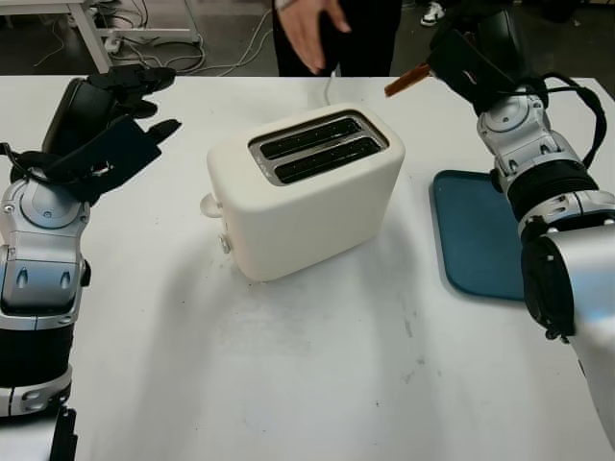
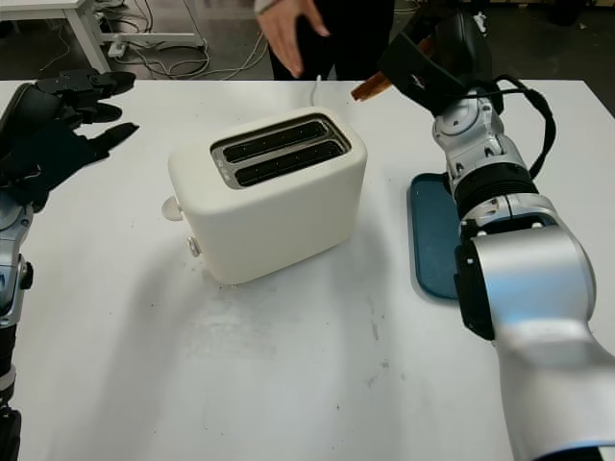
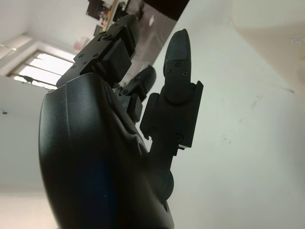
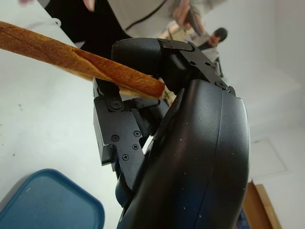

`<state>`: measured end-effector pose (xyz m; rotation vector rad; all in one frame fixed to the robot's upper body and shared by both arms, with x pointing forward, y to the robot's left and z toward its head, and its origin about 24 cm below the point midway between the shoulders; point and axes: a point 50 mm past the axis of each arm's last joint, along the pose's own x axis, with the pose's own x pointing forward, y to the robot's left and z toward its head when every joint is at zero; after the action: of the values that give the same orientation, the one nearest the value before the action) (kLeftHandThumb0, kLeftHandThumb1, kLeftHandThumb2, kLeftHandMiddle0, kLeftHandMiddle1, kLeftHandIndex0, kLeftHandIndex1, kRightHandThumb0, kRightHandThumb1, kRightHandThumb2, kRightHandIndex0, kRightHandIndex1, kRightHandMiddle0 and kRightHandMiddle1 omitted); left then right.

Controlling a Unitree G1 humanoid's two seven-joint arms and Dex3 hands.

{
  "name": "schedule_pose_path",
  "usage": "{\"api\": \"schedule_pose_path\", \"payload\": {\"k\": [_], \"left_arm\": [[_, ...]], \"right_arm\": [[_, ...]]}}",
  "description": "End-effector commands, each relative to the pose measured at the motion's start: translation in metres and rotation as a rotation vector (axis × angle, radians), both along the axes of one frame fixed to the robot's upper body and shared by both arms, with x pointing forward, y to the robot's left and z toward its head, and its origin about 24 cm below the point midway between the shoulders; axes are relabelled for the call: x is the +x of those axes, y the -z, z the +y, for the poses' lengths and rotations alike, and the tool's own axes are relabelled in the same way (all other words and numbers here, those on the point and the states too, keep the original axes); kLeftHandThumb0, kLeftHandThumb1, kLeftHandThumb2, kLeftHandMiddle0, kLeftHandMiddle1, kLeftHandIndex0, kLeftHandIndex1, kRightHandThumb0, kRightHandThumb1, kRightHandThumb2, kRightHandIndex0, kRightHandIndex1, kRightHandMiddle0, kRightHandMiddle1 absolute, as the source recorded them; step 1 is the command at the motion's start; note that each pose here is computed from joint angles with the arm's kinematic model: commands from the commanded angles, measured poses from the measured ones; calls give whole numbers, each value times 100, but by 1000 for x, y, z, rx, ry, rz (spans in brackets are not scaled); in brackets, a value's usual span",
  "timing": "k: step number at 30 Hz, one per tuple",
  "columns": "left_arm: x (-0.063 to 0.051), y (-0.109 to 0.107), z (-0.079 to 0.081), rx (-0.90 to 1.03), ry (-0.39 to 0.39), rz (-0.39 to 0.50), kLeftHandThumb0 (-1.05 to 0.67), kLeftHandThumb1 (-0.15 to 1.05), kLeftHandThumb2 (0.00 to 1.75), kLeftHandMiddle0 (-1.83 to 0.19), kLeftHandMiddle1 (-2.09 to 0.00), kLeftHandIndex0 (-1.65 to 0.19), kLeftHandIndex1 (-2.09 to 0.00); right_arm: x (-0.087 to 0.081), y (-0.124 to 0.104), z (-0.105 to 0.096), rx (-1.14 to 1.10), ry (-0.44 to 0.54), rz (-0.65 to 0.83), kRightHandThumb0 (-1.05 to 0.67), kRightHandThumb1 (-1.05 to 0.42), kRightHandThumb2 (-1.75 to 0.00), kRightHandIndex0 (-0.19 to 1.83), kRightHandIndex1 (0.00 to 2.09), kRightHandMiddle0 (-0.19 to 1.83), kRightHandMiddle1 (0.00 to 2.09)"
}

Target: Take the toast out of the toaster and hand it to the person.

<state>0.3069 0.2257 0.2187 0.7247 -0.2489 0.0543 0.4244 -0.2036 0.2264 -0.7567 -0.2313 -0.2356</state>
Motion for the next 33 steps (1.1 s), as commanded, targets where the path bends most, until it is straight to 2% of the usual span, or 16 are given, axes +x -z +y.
{"api": "schedule_pose_path", "payload": {"k": [1, 24, 33], "left_arm": [[-1, -1, 0, 6, -5, 2, -37, 92, 20, -44, -53, -60, 0], [0, -1, 0, -29, 2, -5, -41, 92, 19, -44, -53, -60, 0], [0, -1, 0, 4, 3, -8, -41, 92, 20, -44, -54, -60, 0]], "right_arm": [[-1, 2, -1, 0, -5, -7, 0, -92, -2, 78, 175, 56, 175], [0, -1, 1, -6, -24, -8, 0, -92, -2, 77, 175, 56, 175], [-1, 0, 2, 40, -58, -13, 6, -91, -1, 79, 175, 58, 175]]}}
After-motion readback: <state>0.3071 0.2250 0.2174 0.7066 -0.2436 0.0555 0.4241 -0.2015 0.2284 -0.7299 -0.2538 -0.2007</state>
